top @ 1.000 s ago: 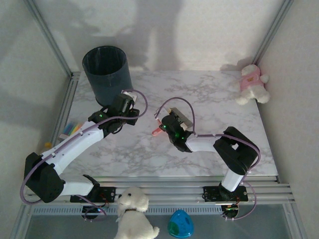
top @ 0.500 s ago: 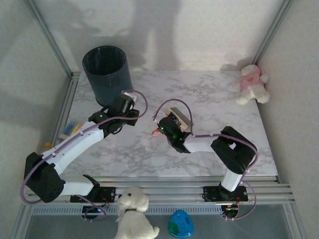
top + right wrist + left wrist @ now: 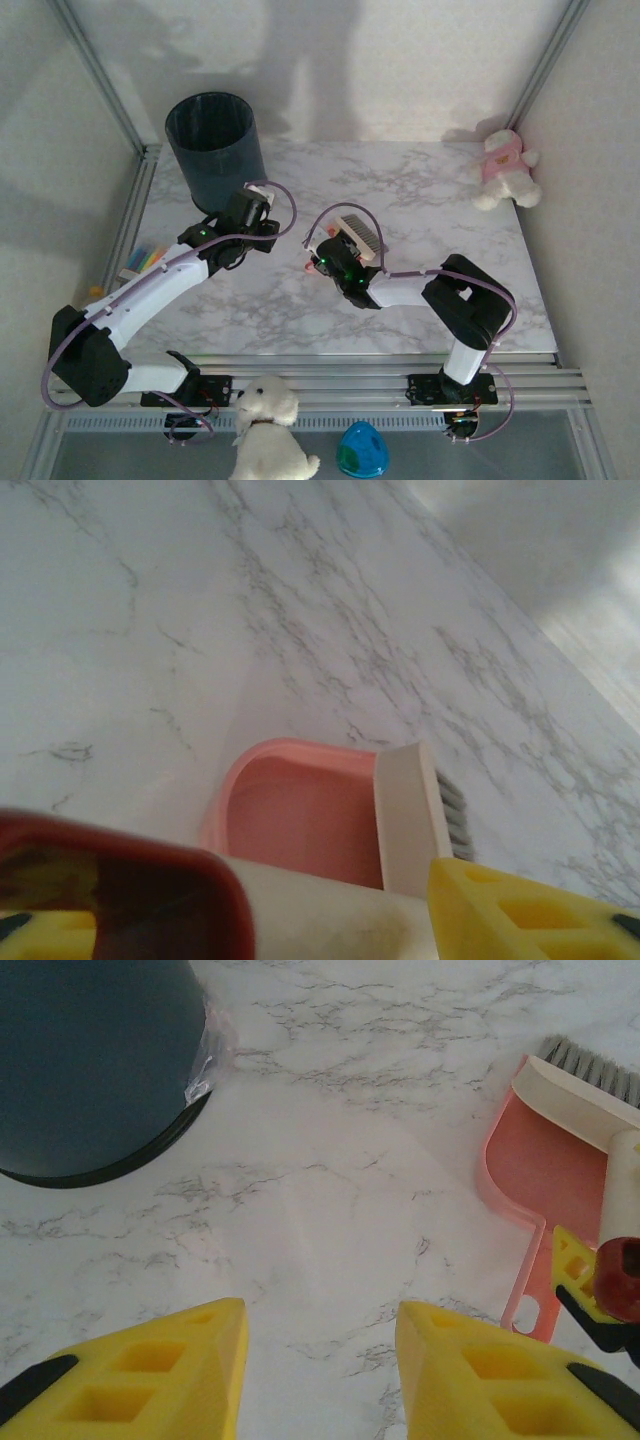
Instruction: Sweep away the paper scraps from the table
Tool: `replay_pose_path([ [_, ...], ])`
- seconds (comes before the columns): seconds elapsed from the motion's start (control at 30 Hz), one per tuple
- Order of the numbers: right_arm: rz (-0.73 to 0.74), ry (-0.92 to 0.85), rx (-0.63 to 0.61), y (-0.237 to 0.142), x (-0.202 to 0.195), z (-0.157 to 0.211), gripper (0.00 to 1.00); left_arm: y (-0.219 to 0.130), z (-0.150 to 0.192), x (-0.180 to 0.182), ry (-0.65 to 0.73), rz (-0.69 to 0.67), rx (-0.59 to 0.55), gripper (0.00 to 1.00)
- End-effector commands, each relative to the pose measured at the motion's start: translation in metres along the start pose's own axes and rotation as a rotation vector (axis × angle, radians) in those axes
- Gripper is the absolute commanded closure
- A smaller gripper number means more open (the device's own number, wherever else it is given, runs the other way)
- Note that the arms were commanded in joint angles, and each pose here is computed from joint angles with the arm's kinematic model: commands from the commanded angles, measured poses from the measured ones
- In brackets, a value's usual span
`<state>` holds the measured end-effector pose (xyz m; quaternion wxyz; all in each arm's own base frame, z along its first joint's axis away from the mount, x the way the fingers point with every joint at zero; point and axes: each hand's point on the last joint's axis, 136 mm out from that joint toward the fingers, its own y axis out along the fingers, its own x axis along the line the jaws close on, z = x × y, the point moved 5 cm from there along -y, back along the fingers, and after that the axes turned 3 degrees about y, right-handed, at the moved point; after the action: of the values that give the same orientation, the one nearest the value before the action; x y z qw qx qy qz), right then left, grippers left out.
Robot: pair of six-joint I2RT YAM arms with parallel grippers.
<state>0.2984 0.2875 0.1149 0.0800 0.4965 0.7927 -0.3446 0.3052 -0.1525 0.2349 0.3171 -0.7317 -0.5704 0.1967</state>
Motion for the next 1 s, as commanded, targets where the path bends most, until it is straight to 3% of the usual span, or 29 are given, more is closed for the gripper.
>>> replay_pose_path([
  [0.0,-0.035,0.018,-0.012,0.0,0.007,-0.008,0.4,0.006,0.01,0.008,-0.003,-0.042,0.037,0.58],
  [0.53,-0.094,-0.002,0.004,-0.008,0.009,-0.01,0.36,0.005,0.009,0.007,-0.002,-0.035,0.038,0.58],
  [0.97,0.036,0.129,-0.047,-0.022,-0.02,-0.024,0.36,0.002,0.005,0.01,-0.034,-0.055,0.021,0.58],
])
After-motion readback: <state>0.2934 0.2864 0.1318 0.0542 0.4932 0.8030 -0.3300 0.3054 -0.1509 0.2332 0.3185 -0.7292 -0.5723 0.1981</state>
